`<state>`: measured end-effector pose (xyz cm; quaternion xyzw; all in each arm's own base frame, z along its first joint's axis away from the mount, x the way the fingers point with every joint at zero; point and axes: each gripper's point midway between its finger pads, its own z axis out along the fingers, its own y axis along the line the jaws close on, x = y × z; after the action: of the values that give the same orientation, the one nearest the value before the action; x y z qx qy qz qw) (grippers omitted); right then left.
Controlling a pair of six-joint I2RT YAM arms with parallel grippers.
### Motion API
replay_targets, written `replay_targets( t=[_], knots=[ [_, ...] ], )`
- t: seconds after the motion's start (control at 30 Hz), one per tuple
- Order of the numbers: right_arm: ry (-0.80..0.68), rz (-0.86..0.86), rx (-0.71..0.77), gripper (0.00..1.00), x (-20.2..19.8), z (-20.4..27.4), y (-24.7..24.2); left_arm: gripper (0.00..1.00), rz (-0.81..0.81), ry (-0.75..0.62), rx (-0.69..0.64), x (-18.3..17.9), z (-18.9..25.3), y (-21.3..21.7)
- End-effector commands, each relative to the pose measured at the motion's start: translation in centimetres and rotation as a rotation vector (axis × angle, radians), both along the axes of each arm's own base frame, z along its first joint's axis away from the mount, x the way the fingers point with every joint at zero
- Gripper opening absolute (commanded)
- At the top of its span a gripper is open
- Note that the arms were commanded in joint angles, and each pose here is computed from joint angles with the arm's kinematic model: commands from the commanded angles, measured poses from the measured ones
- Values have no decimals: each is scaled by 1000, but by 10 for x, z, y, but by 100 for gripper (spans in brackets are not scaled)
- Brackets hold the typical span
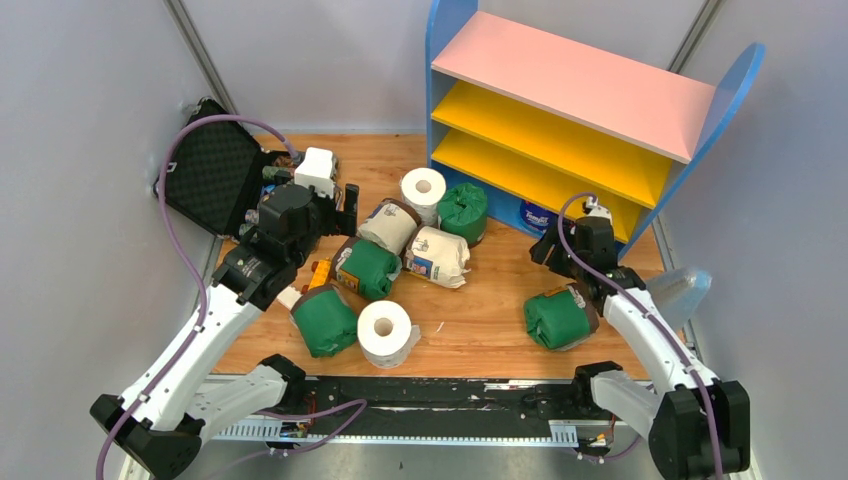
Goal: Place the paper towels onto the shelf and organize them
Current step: Place the paper towel on the shelf, then adjust the paper towel at the center of the board.
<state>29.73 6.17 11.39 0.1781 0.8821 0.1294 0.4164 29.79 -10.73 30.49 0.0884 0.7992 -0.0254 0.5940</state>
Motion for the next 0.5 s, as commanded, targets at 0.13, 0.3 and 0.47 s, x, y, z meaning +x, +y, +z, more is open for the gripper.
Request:
replay_targets(
  t=[0.13, 0.3, 0.47],
  knots=[
    [-85, 324, 164, 65, -23, 28, 88, 100, -16, -56, -72, -8, 23, 0],
    [-195, 464, 230, 71, -36, 46, 130, 100, -12, -33, -87, -23, 19, 6],
    [-369, 570, 342, 78, -43, 70, 151, 100, -2, -16, -104, -46, 9, 20]
  ],
)
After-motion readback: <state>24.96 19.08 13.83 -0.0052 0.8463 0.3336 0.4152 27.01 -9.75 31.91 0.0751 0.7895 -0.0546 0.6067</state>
